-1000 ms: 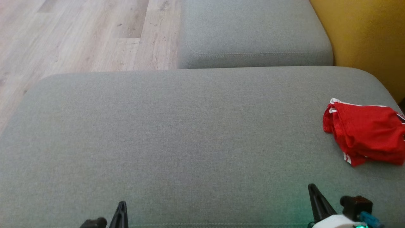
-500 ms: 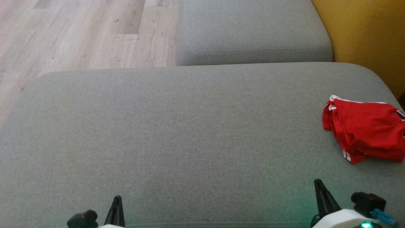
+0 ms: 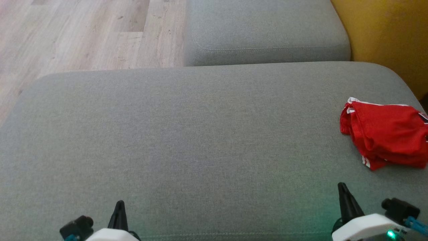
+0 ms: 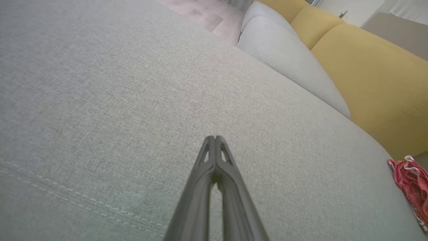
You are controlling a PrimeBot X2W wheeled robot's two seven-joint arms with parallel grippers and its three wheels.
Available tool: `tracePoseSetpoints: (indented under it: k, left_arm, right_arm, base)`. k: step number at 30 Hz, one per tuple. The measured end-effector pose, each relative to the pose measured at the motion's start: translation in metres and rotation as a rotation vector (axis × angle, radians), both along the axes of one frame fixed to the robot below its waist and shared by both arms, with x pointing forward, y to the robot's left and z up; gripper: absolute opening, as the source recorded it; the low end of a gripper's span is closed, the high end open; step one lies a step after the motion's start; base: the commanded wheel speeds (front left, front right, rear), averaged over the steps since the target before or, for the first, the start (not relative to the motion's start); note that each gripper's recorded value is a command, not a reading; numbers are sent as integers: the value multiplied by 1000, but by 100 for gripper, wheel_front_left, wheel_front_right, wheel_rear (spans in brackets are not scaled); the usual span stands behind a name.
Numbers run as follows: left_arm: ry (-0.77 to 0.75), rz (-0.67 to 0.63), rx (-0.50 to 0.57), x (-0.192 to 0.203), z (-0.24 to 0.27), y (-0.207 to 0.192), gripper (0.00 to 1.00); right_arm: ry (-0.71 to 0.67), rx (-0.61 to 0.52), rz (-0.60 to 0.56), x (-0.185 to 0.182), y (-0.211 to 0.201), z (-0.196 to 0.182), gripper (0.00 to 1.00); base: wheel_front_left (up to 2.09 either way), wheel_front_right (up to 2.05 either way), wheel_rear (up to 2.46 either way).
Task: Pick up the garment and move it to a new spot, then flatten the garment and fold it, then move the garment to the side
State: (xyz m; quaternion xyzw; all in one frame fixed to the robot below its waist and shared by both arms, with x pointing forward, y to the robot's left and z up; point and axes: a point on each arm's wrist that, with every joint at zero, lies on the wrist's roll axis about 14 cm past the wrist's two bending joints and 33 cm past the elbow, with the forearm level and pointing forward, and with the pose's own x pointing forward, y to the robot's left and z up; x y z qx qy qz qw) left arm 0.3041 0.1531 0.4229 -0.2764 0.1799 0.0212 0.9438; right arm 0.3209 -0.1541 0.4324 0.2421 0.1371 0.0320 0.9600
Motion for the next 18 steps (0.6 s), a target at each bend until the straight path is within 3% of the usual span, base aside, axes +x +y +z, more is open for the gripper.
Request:
tracePoseSetpoints:
  k: [18]
  left_arm:
    - [5, 56, -190, 16, 7, 3, 0]
  right_arm:
    - [0, 198, -83, 11, -10, 8, 0]
  base:
    - [0, 0, 0]
